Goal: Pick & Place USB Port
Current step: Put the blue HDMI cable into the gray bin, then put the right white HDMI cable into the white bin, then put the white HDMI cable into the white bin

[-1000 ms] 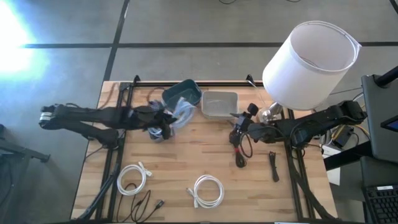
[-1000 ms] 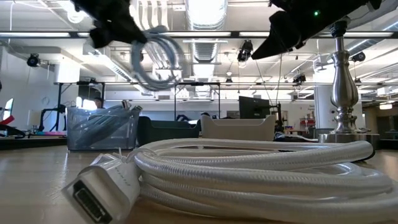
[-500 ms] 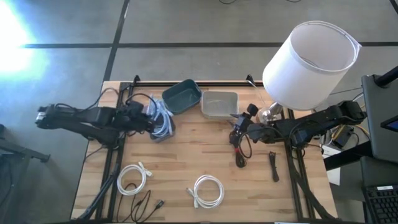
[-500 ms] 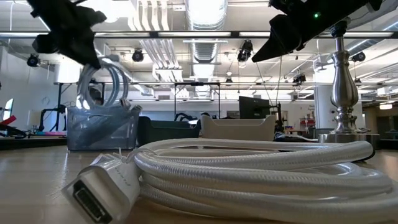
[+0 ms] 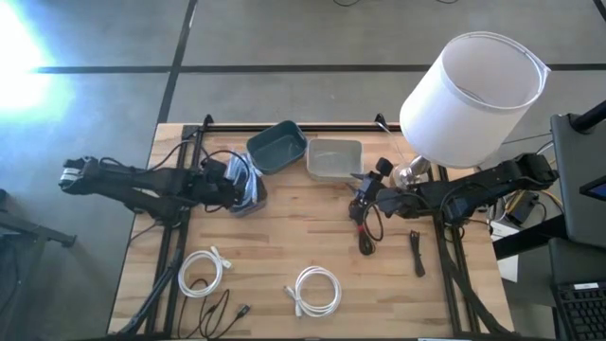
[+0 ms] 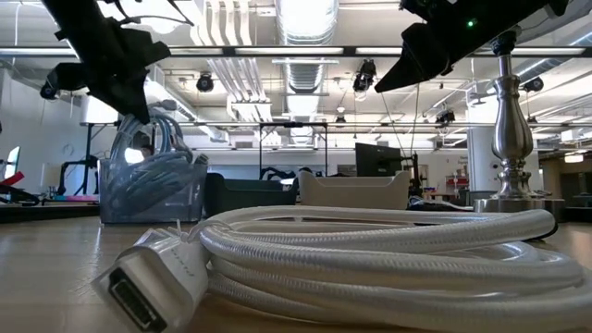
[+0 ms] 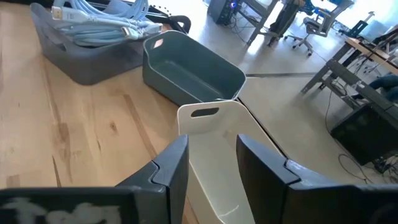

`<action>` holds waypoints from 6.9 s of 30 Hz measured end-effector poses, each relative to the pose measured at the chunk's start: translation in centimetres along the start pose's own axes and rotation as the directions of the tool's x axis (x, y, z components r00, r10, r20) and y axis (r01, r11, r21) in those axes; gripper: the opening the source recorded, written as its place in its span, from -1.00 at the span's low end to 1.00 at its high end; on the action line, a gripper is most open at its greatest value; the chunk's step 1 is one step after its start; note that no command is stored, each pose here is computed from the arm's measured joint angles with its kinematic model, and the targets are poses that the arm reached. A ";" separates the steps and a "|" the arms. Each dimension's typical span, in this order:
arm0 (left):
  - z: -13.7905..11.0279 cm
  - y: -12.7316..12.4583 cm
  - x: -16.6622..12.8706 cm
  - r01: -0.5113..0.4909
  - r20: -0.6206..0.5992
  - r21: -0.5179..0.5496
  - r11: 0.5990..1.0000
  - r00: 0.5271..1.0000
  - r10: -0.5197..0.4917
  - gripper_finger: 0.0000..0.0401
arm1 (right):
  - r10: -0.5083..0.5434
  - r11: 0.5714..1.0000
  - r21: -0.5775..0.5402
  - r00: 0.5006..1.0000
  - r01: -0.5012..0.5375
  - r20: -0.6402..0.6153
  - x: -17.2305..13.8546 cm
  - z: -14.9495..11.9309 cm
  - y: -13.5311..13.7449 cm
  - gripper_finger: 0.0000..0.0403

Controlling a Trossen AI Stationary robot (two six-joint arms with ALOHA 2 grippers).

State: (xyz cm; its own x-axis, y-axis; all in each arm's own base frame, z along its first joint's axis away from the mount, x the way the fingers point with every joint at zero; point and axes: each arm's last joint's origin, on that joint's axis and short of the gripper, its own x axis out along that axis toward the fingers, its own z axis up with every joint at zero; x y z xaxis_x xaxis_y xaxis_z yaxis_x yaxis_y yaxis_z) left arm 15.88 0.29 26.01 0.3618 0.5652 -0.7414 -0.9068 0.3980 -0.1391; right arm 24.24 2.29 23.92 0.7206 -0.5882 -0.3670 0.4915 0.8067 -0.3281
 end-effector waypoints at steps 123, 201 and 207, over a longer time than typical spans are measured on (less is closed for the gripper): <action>0.2 -8.1 3.0 0.293 -0.001 0.342 0.893 0.950 -0.312 -0.03 | 0.416 0.788 -0.141 0.687 -0.599 -0.596 7.9 0.5 16.2 -0.84; 0.2 -8.8 2.7 0.420 -0.077 0.379 0.824 0.902 -0.425 -0.04 | -0.474 0.877 -0.066 0.837 0.476 -0.274 11.5 -0.6 -2.7 -0.33; -0.4 -9.1 2.2 0.444 -0.095 0.442 0.779 0.887 -0.452 -0.04 | -0.415 0.908 -0.033 0.884 0.418 -0.216 9.4 0.8 -1.3 -0.38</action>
State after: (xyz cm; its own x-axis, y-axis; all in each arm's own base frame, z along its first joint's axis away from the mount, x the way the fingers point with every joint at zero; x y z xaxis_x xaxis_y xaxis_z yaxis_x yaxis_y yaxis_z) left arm 24.83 -2.41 25.38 0.7101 0.2531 -0.6570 -0.4503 0.8806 -0.1475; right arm 30.75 -4.21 21.61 0.3277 -0.8667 -0.3761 0.7311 0.4848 -0.4800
